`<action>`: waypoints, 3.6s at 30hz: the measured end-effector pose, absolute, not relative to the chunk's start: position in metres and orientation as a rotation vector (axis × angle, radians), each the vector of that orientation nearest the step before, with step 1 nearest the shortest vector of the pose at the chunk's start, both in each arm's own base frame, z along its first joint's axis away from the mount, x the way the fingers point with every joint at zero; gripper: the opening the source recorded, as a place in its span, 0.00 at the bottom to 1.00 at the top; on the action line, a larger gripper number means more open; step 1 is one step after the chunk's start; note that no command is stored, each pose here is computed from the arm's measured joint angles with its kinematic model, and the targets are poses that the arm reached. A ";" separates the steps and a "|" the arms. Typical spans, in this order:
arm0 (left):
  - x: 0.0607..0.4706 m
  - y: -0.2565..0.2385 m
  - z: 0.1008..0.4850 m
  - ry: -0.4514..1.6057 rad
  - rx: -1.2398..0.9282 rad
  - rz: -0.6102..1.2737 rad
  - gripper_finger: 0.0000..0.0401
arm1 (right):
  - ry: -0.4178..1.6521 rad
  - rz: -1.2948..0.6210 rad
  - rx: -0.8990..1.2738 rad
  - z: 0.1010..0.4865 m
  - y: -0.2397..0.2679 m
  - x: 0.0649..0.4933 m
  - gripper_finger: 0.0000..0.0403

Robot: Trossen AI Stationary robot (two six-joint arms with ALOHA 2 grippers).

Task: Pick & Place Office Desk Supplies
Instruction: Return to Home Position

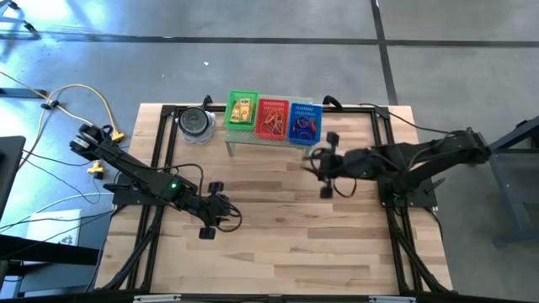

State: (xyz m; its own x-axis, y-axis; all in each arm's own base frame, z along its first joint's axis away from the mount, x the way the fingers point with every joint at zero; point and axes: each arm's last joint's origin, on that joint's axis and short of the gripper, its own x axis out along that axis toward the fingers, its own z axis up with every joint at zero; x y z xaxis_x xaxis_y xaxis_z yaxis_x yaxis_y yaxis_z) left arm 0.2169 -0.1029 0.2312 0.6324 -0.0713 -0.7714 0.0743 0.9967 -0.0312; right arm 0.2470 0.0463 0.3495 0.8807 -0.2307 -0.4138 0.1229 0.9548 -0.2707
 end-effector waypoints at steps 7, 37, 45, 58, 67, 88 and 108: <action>0.208 -0.094 0.255 0.855 0.044 0.041 0.32 | 0.488 0.064 -0.018 0.348 0.068 0.239 0.24; 0.071 -0.019 0.348 0.419 -0.013 0.092 0.00 | 0.341 0.426 0.092 0.264 0.049 0.127 0.01; 0.071 -0.018 0.328 0.363 -0.031 0.097 0.00 | 0.067 0.290 0.131 0.223 0.028 0.102 0.01; 0.086 -0.026 0.303 0.337 -0.063 0.080 0.00 | 0.058 0.281 0.100 0.177 0.024 0.097 0.01; 0.087 -0.028 0.305 0.316 -0.048 0.009 0.00 | 0.050 0.280 0.101 0.164 0.025 0.099 0.01; 0.056 -0.016 0.305 0.208 0.048 -0.122 0.00 | 0.125 0.226 0.087 0.157 0.024 0.103 0.01; 0.083 -0.035 0.233 0.018 -0.026 -0.396 0.00 | 0.127 0.230 0.087 0.156 0.025 0.103 0.01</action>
State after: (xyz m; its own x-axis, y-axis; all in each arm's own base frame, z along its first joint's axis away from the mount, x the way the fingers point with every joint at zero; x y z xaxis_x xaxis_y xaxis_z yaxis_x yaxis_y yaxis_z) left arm 0.0835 -0.0347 0.2333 0.9224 -0.3860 -0.0124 0.3855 0.9222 -0.0289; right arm 0.1026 0.0245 0.1562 0.9656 0.2328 -0.1155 -0.2218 0.9699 0.1004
